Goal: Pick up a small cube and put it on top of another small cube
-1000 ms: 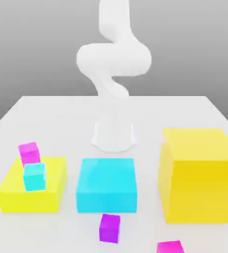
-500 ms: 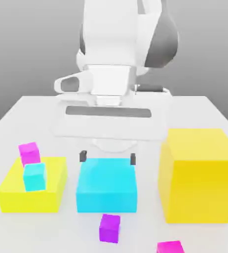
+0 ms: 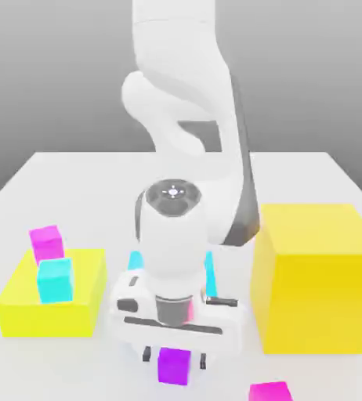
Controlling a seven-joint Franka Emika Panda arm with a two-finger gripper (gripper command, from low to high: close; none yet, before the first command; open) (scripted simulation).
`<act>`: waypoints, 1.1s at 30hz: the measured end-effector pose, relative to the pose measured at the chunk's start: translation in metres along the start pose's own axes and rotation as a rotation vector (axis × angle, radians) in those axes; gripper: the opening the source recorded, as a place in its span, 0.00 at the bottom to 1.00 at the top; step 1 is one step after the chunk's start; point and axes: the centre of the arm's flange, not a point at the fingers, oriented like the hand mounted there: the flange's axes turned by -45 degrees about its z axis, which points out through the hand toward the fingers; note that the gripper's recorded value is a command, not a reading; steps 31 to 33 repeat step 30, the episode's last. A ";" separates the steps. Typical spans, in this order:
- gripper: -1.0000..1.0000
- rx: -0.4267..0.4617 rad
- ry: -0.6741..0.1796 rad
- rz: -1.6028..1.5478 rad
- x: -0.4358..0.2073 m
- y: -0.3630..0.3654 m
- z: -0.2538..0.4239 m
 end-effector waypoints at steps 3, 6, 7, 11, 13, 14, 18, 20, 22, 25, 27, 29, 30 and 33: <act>0.00 0.000 0.000 0.000 0.000 0.000 0.005; 0.00 0.000 0.000 0.000 0.001 0.000 -0.015; 0.00 0.000 0.000 0.000 0.001 0.000 -0.026; 0.00 -0.006 0.001 0.074 0.000 0.022 -0.070; 0.00 -0.013 0.001 0.202 -0.001 0.060 -0.092; 0.00 -0.016 0.002 0.284 -0.004 0.085 -0.103; 0.00 -0.016 0.002 0.538 -0.025 0.151 -0.145; 0.00 -0.011 0.001 0.655 -0.040 0.177 -0.165; 0.00 -0.002 0.001 0.775 -0.058 0.204 -0.181; 0.00 0.002 0.000 0.824 -0.064 0.214 -0.158; 0.00 0.002 0.000 0.830 -0.066 0.215 -0.133; 1.00 0.001 0.000 0.831 -0.066 0.215 -0.127; 1.00 0.001 0.000 0.831 -0.066 0.215 -0.127; 1.00 0.001 0.000 0.831 -0.066 0.215 -0.127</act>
